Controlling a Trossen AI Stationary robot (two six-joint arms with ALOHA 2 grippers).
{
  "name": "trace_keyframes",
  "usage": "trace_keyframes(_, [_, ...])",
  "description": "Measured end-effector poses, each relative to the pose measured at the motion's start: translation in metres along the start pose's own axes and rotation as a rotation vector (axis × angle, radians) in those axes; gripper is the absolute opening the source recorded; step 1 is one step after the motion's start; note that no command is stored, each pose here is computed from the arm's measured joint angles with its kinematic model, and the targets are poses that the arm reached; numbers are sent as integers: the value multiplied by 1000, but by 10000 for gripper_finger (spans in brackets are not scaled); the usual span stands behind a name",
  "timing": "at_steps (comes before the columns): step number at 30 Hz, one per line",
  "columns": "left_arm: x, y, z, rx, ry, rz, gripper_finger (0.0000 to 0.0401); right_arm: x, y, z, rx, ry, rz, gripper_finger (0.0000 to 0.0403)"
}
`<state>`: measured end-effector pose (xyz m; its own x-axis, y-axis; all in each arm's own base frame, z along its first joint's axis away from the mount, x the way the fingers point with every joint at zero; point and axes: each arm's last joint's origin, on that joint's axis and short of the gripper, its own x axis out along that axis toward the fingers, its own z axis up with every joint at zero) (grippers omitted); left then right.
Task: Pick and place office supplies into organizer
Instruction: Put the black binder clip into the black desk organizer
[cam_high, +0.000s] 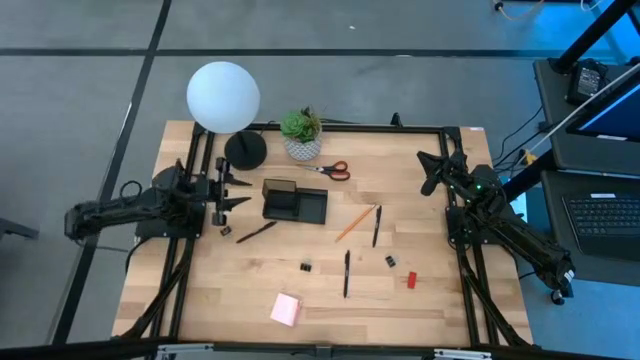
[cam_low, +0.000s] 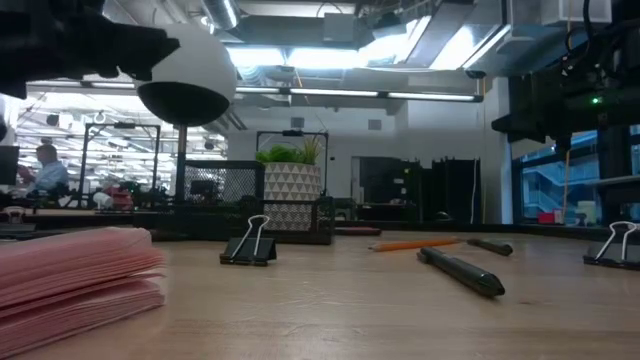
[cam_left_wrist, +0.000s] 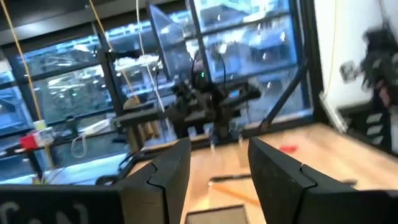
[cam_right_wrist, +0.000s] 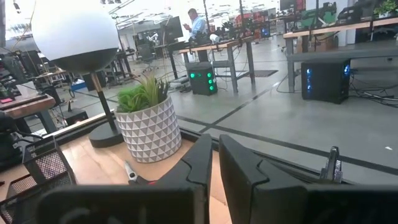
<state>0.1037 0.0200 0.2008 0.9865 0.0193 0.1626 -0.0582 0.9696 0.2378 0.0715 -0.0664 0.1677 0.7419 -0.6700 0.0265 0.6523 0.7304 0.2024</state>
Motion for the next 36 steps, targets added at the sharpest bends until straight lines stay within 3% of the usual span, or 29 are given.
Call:
trace_keyframes(6, [25, -10, 1, 111, 197, 52, 155, 0, 0, 0, -1, 0, 0, 35])
trace_keyframes(17, [90, -46, 42, 248, 686, 97, 155, 0, 0, 0, -3, 0, 0, 35])
trace_keyframes(26, [117, -85, 52, 114, 1064, 141, 155, 0, 0, 0, -3, 0, 0, 35])
trace_keyframes(36, [123, -113, 18, -79, 1678, 270, 155, 0, 0, 0, 99, -1, 0, 35])
